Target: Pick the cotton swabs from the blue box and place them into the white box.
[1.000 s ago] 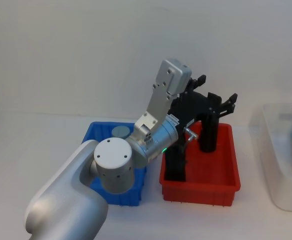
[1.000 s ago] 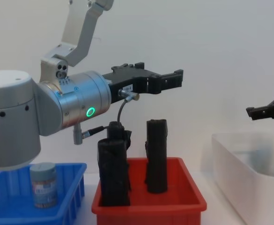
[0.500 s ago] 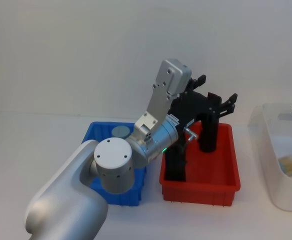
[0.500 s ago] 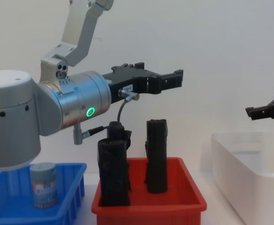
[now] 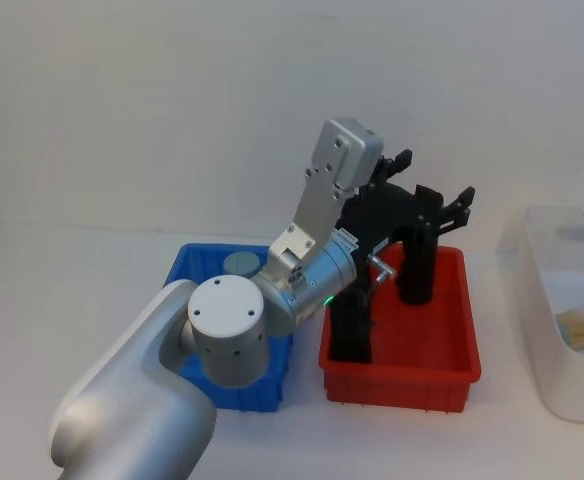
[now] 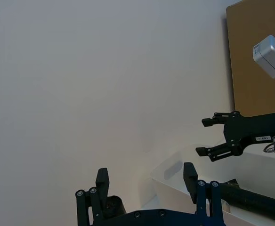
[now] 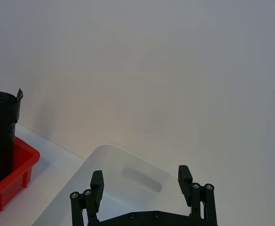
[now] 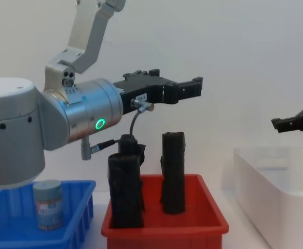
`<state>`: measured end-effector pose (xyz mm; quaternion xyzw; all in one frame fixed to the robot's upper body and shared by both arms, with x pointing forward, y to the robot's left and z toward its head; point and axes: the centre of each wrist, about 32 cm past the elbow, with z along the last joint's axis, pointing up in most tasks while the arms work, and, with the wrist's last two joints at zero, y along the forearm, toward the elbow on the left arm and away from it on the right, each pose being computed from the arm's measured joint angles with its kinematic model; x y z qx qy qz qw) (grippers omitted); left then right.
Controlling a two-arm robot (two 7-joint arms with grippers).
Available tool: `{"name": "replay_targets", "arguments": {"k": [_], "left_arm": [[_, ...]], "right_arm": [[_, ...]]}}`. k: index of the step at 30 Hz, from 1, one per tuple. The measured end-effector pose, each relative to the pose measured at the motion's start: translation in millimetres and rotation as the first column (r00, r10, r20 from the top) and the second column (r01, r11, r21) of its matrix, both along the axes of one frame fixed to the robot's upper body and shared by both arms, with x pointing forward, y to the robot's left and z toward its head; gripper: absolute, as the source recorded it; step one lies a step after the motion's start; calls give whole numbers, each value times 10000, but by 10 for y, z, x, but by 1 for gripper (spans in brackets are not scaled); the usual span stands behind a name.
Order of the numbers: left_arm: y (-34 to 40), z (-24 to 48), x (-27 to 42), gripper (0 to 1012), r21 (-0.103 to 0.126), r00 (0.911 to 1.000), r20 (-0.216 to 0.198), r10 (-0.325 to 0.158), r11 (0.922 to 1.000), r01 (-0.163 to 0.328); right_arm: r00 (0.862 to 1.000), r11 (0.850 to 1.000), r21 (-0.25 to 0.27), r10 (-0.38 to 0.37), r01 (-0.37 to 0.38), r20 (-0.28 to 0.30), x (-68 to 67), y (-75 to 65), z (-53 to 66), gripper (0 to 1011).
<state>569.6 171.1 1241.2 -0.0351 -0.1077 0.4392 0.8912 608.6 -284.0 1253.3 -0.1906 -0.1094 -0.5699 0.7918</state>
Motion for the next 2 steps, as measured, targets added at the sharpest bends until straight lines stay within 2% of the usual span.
{"name": "replay_targets", "arguments": {"k": [2], "left_arm": [[0, 0, 0, 1004, 0, 10000, 0, 0, 10000, 0]], "right_arm": [[10000, 10000, -1, 0, 0, 0, 0, 0, 0, 1001]]}}
